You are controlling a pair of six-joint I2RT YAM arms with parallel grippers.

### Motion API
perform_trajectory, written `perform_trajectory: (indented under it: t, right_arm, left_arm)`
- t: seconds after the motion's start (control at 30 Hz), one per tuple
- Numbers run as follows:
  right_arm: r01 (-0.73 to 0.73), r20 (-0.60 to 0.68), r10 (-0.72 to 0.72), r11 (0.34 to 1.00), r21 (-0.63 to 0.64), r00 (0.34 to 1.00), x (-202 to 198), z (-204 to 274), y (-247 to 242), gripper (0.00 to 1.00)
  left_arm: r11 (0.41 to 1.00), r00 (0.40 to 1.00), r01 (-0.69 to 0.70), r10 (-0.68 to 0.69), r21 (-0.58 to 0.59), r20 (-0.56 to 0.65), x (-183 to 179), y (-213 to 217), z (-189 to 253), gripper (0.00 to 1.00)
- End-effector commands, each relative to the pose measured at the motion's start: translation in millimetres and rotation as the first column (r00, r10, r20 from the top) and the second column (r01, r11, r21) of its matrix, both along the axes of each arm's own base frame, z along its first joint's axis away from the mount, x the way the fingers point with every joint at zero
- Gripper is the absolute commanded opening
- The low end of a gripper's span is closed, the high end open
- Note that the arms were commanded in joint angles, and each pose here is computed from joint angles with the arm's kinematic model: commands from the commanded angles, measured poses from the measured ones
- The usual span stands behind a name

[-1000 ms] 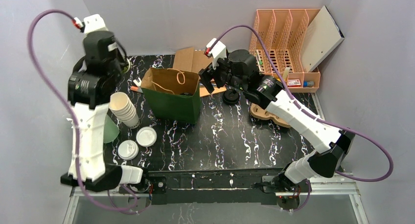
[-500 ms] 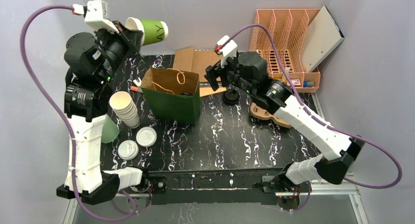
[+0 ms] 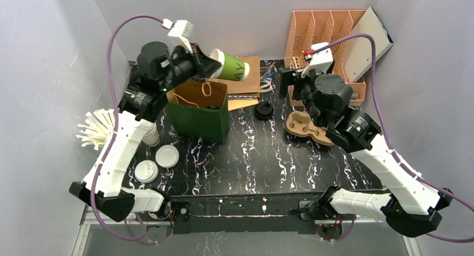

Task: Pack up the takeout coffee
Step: Place the coffee cup at the center of the board.

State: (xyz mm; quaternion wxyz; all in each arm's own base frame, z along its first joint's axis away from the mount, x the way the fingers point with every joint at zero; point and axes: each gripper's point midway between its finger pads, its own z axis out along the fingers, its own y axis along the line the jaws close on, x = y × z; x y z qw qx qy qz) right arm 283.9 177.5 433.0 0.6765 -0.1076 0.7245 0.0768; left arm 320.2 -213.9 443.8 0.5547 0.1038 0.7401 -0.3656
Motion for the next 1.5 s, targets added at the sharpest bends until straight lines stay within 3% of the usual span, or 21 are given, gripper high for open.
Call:
perform_trajectory:
  t: [0.0,0.17,0.33,0.57,0.83,1.0,1.23,1.47]
  right_arm:
    - [0.129,-0.06,-0.126,0.99,0.053,0.99,-15,-24,-36,0.95]
    - [0.182,-0.032,-0.179,0.979,0.096,0.983,-25,-24,-59,0.95]
    - [0.371,-0.067,-0.365,0.92,0.128,0.929,-22,-25,-84,0.93]
    - [0.505,-0.11,-0.504,0.863,-0.024,0.856,-20,-45,-100,0.97]
    - [0.392,-0.099,-0.393,0.919,-0.036,0.914,-16,-47,-89,0.91]
    - [0.291,-0.267,-0.286,0.957,-0.021,0.92,3,-80,-68,0.91]
    - [0.209,-0.501,-0.16,0.977,0.043,0.85,39,-139,-62,0.86]
    - [0.179,-0.527,-0.094,0.977,0.113,0.845,37,-154,-50,0.85]
  left_arm:
    - [0.996,0.984,0.084,-0.087,0.025,0.155,-19,-43,34,0.0]
    - [0.982,0.979,0.134,-0.152,0.136,0.133,-21,-98,3,0.0]
    - [0.94,0.976,0.168,-0.2,0.296,0.083,-28,-144,-51,0.0]
    - [0.832,0.973,0.182,-0.228,0.525,0.024,-52,-169,-114,0.0]
    - [0.671,0.965,0.234,-0.251,0.704,-0.082,-98,-154,-174,0.0]
    - [0.659,0.968,0.242,-0.218,0.712,-0.126,-110,-130,-204,0.0]
    - [0.619,0.966,0.255,-0.191,0.743,-0.172,-120,-108,-236,0.0]
    - [0.568,0.979,0.201,-0.132,0.798,-0.153,-129,-98,-262,0.0]
